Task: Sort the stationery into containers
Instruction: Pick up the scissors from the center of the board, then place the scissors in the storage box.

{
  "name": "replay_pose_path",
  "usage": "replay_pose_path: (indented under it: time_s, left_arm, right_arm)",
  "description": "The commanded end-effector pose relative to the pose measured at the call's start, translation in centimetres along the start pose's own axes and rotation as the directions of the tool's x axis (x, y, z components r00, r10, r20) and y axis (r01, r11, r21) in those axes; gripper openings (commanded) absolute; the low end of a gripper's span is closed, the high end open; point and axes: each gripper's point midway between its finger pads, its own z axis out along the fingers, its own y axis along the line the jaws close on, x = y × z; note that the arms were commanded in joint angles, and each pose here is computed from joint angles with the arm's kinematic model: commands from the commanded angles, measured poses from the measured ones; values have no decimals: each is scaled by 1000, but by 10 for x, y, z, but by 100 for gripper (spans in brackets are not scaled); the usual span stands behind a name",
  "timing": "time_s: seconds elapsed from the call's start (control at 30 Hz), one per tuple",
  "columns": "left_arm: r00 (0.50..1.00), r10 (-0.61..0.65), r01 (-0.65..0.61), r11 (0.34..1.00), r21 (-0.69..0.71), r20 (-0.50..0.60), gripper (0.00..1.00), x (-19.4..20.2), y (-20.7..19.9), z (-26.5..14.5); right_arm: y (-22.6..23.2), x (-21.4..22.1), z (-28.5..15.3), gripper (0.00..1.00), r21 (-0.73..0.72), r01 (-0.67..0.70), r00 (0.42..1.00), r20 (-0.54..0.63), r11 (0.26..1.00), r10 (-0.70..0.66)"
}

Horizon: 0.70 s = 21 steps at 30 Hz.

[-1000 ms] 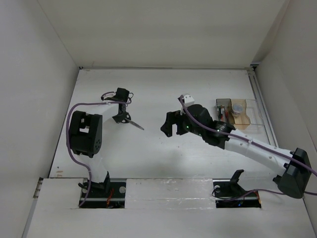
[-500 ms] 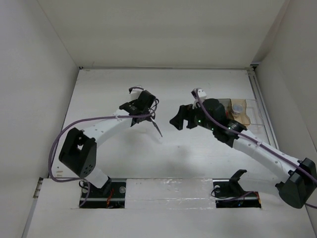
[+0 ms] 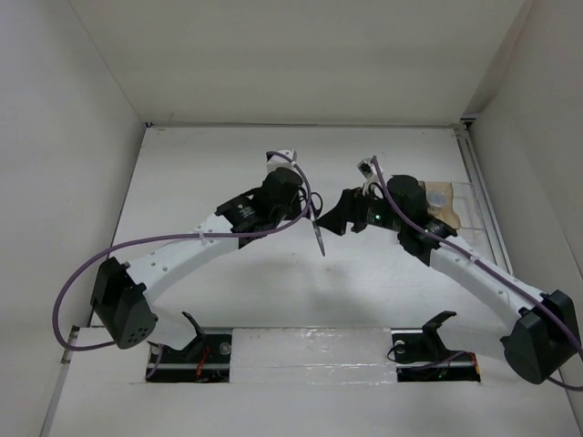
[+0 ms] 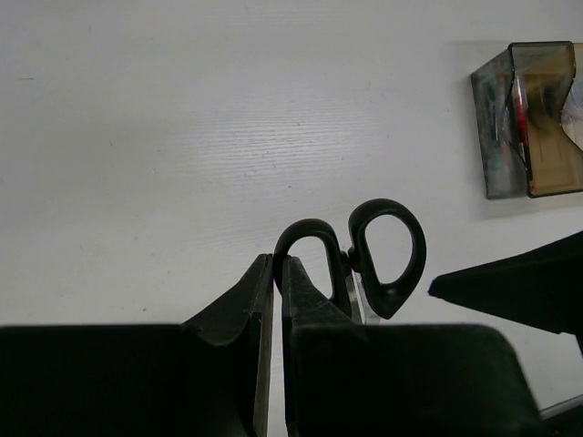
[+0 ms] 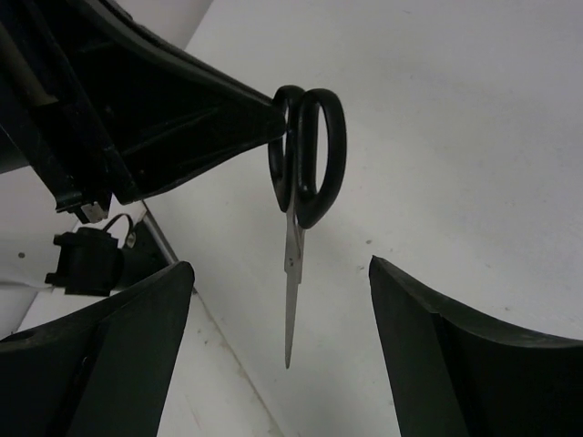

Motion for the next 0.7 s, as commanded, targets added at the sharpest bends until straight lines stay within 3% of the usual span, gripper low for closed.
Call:
replay_pose_path:
  time_s: [0.0, 0.27, 0.5, 0.67]
  left_arm:
    - [996, -21, 13, 996, 91, 83, 0, -34, -18, -20]
    - [996, -27, 6, 974, 228, 90, 0, -41, -39, -38]
    - [996, -19, -3, 971, 240, 89, 0, -38, -37, -43]
    - [997, -15, -5, 964, 265, 73, 0, -34, -40, -46]
  right_arm:
    - [24, -3, 11, 83, -113, 24, 1000, 13, 993, -23]
    - [28, -1, 24, 74, -142, 13, 1000, 20, 990, -10]
    - [26, -2, 28, 60, -131, 19, 999, 36, 991, -14]
    - [32, -10, 26, 57, -144, 24, 998, 57, 989, -16]
